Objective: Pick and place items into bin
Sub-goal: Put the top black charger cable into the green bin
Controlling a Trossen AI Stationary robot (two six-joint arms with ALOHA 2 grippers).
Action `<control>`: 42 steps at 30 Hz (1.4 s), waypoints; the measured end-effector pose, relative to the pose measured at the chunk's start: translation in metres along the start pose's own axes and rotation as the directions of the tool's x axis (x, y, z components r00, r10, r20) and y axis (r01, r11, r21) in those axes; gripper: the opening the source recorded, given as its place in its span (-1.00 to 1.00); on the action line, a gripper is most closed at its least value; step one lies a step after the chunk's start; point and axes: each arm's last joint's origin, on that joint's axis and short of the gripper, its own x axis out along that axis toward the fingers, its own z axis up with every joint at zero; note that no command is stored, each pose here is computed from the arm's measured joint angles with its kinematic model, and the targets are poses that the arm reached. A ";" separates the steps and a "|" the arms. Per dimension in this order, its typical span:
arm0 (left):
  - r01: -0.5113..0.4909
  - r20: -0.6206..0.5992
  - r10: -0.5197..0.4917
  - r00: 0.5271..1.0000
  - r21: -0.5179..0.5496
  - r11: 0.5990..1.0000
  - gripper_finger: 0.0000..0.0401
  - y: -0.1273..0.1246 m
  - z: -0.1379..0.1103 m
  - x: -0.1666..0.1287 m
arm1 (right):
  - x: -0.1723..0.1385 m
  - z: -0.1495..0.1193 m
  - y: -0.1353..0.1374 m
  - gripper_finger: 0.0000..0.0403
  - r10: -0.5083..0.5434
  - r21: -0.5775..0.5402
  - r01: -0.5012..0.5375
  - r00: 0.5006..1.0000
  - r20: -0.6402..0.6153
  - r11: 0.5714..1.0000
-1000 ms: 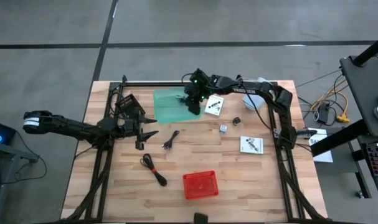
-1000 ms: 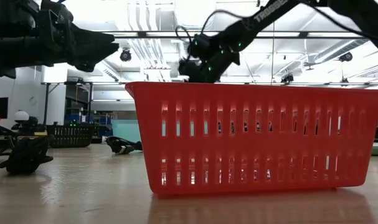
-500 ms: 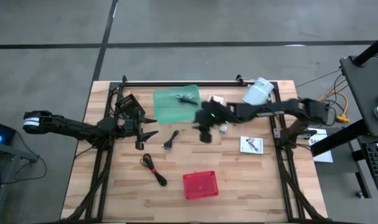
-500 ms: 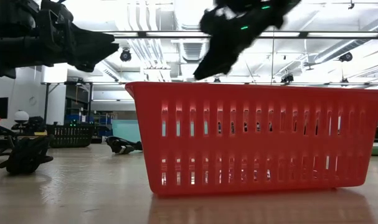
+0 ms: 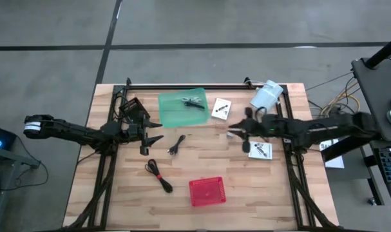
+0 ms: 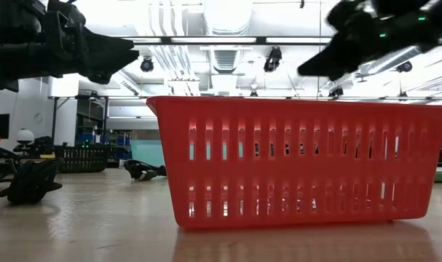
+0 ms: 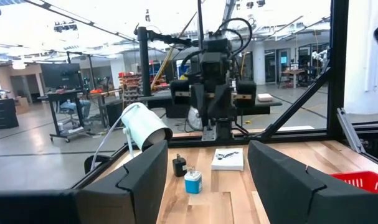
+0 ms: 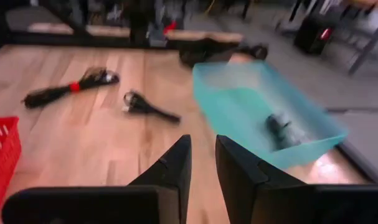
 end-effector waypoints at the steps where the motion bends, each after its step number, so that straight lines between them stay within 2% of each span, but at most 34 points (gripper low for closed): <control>1: 0.000 0.000 0.000 1.000 0.000 1.000 0.03 0.000 0.000 0.000 | -0.007 -0.001 -0.001 -0.70 -0.010 -0.004 0.010 1.000 0.029 1.000; 11: 0.000 0.000 0.000 1.000 0.000 1.000 0.03 0.000 0.000 0.000 | -0.063 -0.008 -0.009 -0.71 -0.046 0.003 0.047 0.953 0.300 0.999; 15: 0.000 -0.001 0.000 1.000 0.000 1.000 0.03 0.000 0.000 0.000 | -0.073 -0.014 -0.010 -0.71 -0.052 0.024 0.047 0.932 0.358 0.999; 22: 0.000 -0.002 0.000 1.000 0.000 1.000 0.03 0.000 0.000 0.000 | -0.070 -0.041 -0.009 -0.71 -0.056 -0.031 0.075 0.913 0.404 0.997; 29: -0.002 0.006 0.001 1.000 0.095 0.996 0.03 0.000 0.002 0.002 | -0.078 -0.035 -0.010 -0.71 -0.081 -0.099 0.182 0.776 0.625 0.978; 32: 0.000 -0.003 0.000 1.000 0.065 0.998 0.03 0.000 0.001 0.003 | -0.082 -0.031 -0.011 -0.71 -0.088 -0.093 0.198 0.742 0.665 0.976; 35: -0.008 -0.037 0.008 0.999 0.008 1.000 0.03 0.000 -0.004 0.004 | -0.081 -0.030 -0.011 -0.71 -0.087 -0.084 0.189 0.743 0.663 0.978; 37: -0.058 -0.055 0.055 0.997 -0.045 0.997 0.03 0.001 -0.006 0.005 | -0.080 -0.031 -0.011 -0.71 -0.086 -0.079 0.180 0.753 0.652 0.981; 40: -0.142 -0.066 0.132 0.989 -0.184 0.973 0.03 0.003 -0.003 0.011 | -0.075 -0.035 -0.010 -0.71 -0.078 -0.097 0.172 0.791 0.607 0.980; 42: -0.146 -0.069 0.134 0.989 -0.203 0.968 0.03 0.003 0.001 0.019 | -0.071 -0.039 -0.009 -0.71 -0.074 -0.111 0.166 0.818 0.570 0.980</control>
